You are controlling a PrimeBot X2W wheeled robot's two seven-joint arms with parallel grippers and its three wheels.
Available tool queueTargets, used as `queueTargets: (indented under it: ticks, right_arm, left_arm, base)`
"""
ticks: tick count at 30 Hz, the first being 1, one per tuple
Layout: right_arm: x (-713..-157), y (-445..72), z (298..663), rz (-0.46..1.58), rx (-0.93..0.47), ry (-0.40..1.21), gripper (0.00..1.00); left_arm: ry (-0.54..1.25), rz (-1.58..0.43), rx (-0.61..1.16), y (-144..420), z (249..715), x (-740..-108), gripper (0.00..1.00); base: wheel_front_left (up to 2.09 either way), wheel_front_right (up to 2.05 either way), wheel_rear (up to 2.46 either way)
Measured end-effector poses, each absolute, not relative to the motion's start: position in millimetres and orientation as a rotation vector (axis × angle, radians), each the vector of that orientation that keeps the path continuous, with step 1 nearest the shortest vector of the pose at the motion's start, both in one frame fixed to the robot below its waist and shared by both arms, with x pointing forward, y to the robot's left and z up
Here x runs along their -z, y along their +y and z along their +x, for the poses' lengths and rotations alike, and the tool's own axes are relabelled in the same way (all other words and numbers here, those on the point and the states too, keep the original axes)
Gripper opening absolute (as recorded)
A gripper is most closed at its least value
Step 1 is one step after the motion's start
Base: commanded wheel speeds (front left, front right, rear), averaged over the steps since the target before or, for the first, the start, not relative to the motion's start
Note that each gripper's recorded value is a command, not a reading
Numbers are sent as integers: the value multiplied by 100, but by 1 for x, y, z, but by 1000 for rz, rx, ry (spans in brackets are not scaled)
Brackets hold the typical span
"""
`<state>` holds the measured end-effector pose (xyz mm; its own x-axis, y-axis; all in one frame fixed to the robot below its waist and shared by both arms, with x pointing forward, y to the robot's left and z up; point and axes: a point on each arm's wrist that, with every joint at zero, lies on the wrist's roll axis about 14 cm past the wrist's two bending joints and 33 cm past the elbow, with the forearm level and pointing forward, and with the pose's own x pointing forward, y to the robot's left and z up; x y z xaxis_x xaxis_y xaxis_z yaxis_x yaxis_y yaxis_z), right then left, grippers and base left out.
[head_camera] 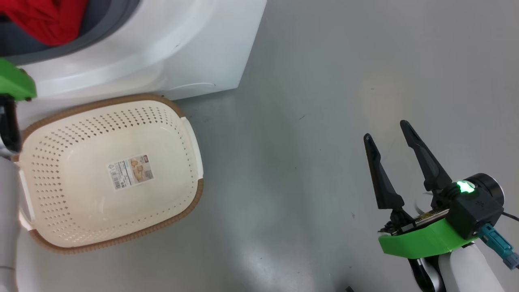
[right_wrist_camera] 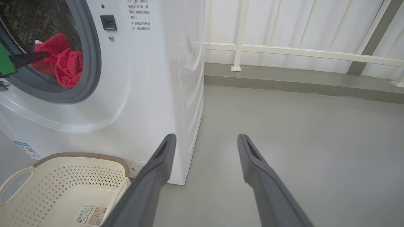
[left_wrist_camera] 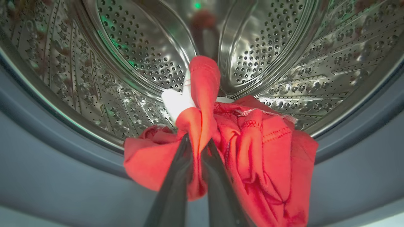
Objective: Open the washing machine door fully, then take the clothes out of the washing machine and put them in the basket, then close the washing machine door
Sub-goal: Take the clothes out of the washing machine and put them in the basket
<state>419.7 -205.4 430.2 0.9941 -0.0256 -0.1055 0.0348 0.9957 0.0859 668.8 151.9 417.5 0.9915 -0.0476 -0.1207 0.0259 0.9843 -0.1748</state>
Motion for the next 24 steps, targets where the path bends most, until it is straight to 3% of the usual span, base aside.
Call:
queueTargets:
  ticks: [24]
  right_arm:
    - [-463, -203, 418, 111, 22, 12, 100]
  left_arm:
    - [-11, -187, 87, 142, 596, -459, 0]
  base:
    - [0, 0, 0]
